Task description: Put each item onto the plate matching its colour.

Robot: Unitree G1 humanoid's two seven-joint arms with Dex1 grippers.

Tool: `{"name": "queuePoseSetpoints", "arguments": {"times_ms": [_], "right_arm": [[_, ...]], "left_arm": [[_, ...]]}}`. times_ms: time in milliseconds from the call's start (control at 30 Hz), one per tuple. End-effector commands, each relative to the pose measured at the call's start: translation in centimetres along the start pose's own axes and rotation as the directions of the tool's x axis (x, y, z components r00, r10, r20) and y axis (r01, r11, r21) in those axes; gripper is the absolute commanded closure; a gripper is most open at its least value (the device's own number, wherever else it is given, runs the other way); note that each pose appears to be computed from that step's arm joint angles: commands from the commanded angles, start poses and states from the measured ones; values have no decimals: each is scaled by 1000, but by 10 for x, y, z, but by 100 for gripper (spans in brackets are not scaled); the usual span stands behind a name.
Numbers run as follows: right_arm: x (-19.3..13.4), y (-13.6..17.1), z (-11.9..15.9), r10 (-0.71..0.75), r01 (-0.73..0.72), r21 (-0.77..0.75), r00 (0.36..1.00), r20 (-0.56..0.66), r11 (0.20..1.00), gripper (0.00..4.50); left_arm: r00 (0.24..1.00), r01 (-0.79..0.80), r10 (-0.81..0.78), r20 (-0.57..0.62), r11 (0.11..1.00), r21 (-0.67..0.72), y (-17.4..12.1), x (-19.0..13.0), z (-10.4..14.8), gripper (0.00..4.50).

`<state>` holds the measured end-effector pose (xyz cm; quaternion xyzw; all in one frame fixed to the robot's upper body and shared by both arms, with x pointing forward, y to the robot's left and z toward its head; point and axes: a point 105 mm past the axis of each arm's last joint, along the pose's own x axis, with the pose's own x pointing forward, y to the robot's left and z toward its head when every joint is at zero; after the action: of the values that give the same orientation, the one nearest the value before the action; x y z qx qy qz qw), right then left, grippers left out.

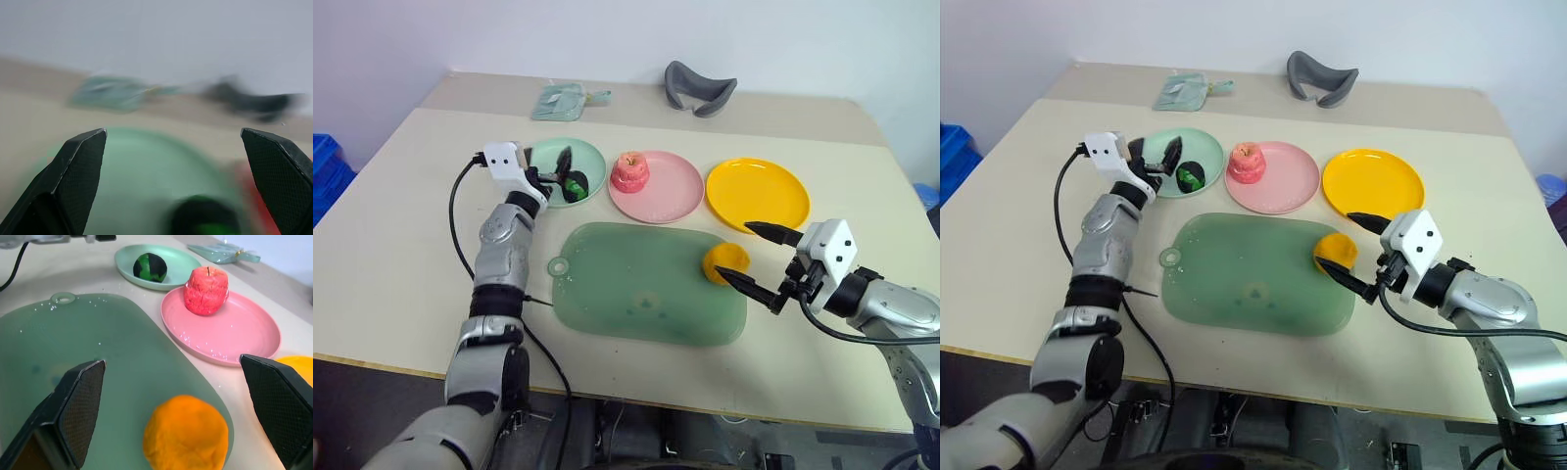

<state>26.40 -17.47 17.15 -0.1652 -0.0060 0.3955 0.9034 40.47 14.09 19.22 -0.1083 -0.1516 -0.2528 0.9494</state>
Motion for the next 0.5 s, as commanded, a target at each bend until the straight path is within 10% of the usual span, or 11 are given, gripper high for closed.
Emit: {"name": "queuePoseSetpoints", "arguments": {"times_ms": [33,500], "right_arm": [[9,6,5,39,-39,-5,999,33,999,0],[37,-2,-34,74,-74,28,997,-13,997,0]], "left_arm": [[942,335,-334,-42,941,35,-44,-23,14,2],[511,813,-769,-384,577,-74,-76,-120,17,2]]}}
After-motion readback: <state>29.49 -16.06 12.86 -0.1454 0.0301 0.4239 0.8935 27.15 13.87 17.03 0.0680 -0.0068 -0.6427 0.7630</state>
